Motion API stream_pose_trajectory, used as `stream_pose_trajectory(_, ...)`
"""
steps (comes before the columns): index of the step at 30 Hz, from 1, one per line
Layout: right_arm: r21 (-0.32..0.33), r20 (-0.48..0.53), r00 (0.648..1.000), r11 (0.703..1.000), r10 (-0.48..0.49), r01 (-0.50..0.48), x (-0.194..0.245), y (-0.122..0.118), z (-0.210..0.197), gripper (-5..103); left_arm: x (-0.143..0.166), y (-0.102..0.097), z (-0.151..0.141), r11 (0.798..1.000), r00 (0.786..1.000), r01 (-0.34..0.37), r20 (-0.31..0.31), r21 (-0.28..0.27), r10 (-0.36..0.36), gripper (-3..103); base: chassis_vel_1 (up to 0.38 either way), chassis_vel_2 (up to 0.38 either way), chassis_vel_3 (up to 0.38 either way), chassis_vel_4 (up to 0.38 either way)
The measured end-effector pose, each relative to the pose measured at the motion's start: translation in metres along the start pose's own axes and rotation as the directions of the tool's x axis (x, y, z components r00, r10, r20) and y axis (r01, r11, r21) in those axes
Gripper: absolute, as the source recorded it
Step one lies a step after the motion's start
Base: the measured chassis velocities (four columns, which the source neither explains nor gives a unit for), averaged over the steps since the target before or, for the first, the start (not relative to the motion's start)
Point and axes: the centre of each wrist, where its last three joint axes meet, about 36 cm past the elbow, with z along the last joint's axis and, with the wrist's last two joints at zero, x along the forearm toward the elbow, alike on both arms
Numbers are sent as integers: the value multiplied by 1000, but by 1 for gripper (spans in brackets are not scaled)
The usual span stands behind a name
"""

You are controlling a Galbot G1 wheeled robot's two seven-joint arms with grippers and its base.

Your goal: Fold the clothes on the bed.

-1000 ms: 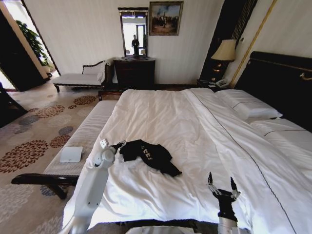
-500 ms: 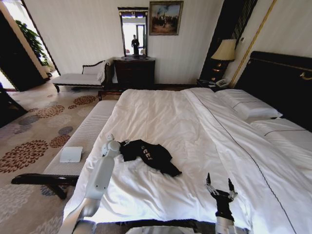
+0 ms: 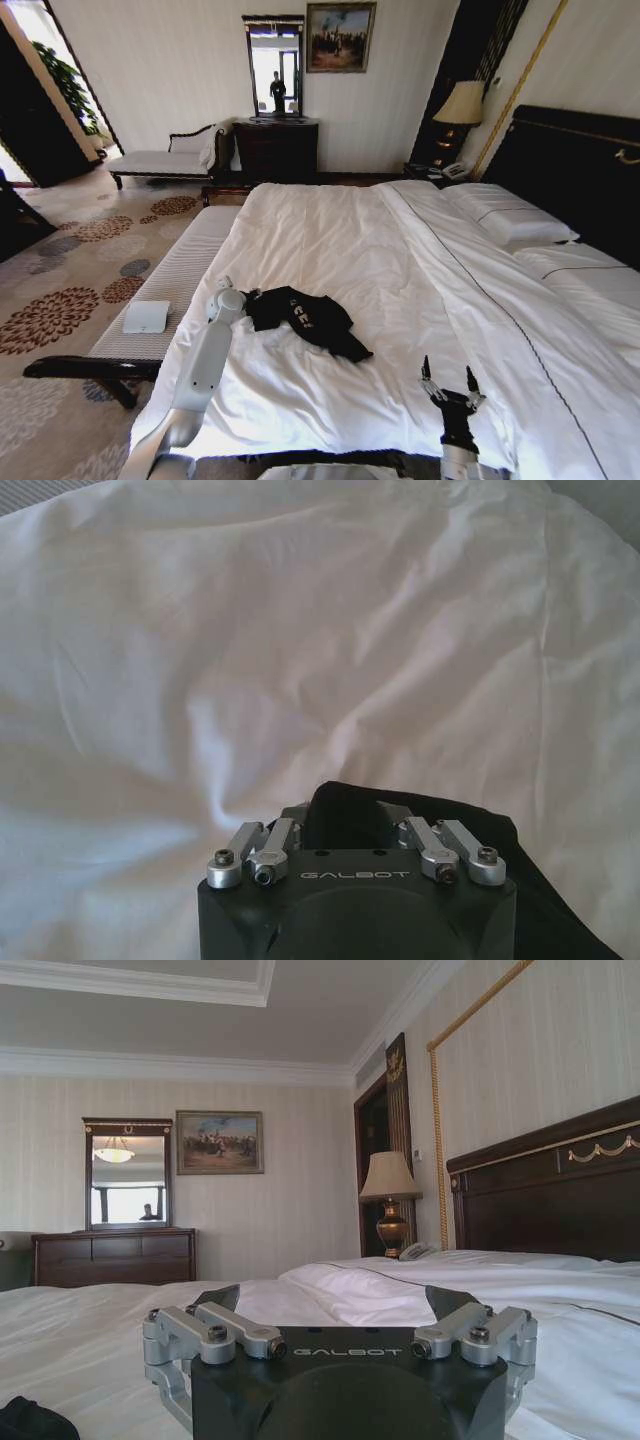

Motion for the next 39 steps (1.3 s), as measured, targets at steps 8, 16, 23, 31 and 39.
stream_pose_trajectory(8, 1, 2, 1000, 1000, 4, -4, 0, 0, 1, 100, 12, 7, 4, 1000, 1000, -18, 18, -1, 19, 7, 0, 0, 0, 0)
stream_pose_trajectory(16, -4, 5, 1000, 1000, 18, -18, -2, 0, 1, 100, 39, 38, 26, 997, 996, -56, 71, -47, 60, 0, 0, 0, 0, 0)
stream_pose_trajectory(23, -122, -20, 999, 992, 34, -37, -20, 9, -15, 100, 95, 93, 54, 980, 961, -121, 230, -156, 155, 0, 0, 0, 0, 0)
stream_pose_trajectory(31, -231, -19, 999, 972, -42, 36, -57, 16, -26, 100, 158, 140, 102, 964, 907, -160, 353, -213, 229, 0, 0, 0, 0, 0)
stream_pose_trajectory(39, -518, -96, 982, 851, -164, 92, -106, 47, -74, 100, 205, 157, 144, 950, 899, -74, 392, -302, 195, 0, 0, 0, 0, 0)
